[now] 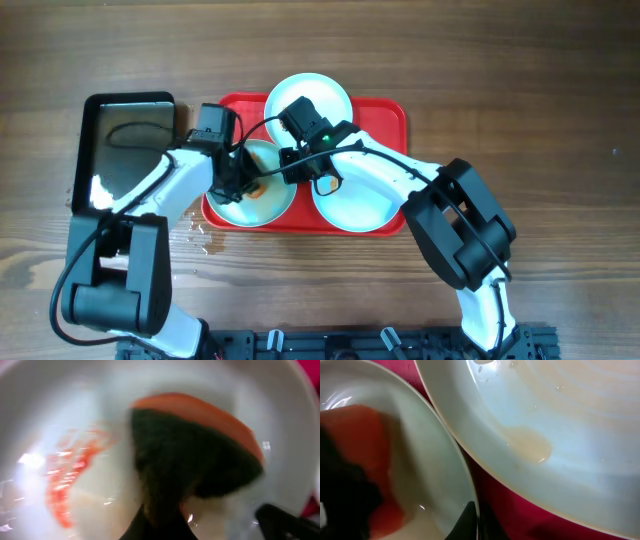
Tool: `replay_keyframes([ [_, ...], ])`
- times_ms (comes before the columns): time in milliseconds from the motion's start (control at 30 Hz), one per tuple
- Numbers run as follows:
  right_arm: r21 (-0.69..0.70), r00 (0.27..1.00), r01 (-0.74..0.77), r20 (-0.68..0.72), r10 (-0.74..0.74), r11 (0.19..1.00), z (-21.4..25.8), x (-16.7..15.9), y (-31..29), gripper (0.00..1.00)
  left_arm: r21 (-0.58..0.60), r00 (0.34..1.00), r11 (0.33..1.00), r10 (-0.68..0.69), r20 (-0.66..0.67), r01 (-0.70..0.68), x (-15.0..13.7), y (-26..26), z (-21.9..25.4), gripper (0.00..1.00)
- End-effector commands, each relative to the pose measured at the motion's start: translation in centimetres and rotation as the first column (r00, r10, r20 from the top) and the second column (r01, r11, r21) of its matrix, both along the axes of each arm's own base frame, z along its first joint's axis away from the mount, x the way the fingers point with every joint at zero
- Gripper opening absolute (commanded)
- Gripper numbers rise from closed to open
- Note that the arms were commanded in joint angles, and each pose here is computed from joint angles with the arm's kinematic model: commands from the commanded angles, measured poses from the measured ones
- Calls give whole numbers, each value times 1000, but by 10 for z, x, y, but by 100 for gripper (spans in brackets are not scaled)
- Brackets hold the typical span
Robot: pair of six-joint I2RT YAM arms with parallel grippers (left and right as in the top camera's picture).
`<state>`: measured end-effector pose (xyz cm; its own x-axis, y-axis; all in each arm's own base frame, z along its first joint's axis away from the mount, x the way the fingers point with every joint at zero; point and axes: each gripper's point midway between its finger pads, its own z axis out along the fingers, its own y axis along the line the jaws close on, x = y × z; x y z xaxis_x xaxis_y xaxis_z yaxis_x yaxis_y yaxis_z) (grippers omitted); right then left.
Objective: Clean dirty plates on tray and stack at the side
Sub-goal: 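Scrub the lower-left plate with the sponge in the left gripper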
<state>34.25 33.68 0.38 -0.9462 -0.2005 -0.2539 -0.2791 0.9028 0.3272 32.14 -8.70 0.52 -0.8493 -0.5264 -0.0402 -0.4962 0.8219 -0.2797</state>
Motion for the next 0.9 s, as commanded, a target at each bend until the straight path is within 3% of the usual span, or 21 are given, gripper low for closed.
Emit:
replay_keyframes([
  [0,-46,1000,16,-17,-17,999,-19,-1,-6,4,-91,996,992,-87,-1,86,-7,-33,-5,4],
  [333,-45,1000,18,-17,-19,999,-19,-1,-6,4,-75,992,990,-125,-26,123,-24,-41,-16,4],
  [400,-46,1000,20,-18,-21,999,-19,-1,-6,4,-10,993,994,-111,-44,110,-30,-28,-25,4],
  [467,-53,999,19,-26,-20,998,-20,-3,-7,4,136,994,987,-80,-74,89,-40,0,-35,4],
  [633,-55,999,19,-28,-20,998,-20,-4,-8,4,482,983,870,-21,-180,107,-68,67,-30,4],
  [767,-55,999,19,-27,-21,998,-20,-3,-8,4,530,980,840,-14,-198,119,-68,76,-20,4],
  [867,-56,999,19,-28,-21,998,-20,-4,-8,4,554,986,826,-12,-169,106,-48,76,3,4],
])
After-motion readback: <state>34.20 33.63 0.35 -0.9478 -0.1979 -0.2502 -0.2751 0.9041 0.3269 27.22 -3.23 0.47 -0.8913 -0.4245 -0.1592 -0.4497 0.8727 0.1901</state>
